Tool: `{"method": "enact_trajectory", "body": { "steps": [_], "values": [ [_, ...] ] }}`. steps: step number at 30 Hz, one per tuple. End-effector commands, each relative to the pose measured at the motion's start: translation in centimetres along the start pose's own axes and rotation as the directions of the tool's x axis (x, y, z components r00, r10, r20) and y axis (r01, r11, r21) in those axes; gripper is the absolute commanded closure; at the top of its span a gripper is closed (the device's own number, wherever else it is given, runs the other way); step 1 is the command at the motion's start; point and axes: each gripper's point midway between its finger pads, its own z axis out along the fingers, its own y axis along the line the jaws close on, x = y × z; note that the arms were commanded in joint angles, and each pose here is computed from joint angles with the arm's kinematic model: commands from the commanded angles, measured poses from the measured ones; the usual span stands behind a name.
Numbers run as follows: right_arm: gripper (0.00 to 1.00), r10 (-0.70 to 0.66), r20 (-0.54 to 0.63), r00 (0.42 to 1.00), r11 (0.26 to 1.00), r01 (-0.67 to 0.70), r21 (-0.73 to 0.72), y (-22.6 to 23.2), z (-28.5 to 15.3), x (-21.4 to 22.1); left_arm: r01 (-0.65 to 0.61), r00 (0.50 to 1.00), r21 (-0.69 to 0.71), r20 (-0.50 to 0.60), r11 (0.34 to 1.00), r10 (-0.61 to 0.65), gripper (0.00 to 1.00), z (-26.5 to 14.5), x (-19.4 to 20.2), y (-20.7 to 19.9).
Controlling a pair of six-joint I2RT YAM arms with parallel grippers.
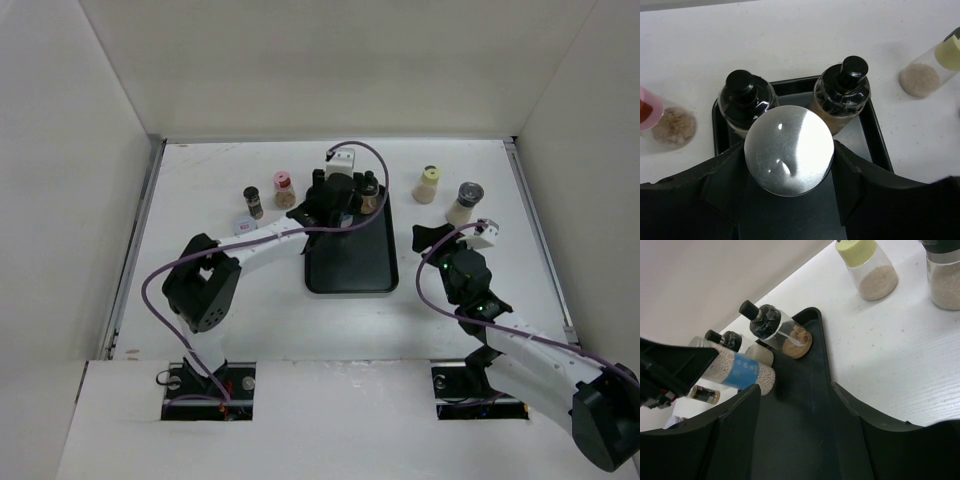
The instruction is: Organize the condiment bottles
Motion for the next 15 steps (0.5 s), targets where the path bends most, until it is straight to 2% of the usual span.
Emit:
{"method": "enact_trajectory", "body": {
  "steps": [1,11,15],
  "values": [
    [0.36,0.031,0.041,0.999,0.999,-0.031,-0.017,0.7,0.1,-1.2,0.086,0.983,0.083,0.157,0.993,-0.098,0.62,0.3,-6.4,-3.0],
    [0.35,0.038,0.033,0.999,0.999,-0.037,-0.024,0.7,0.2,-1.1,0.055,0.989,0.037,0.135,0.998,-0.06,0.62,2.7,-4.5,-2.6],
    [0.35,0.032,0.04,0.999,0.999,-0.032,-0.02,0.7,0.2,-1.2,0.05,0.992,0.034,0.117,0.998,-0.054,0.5,3.1,-3.3,-2.4]
  ]
}}
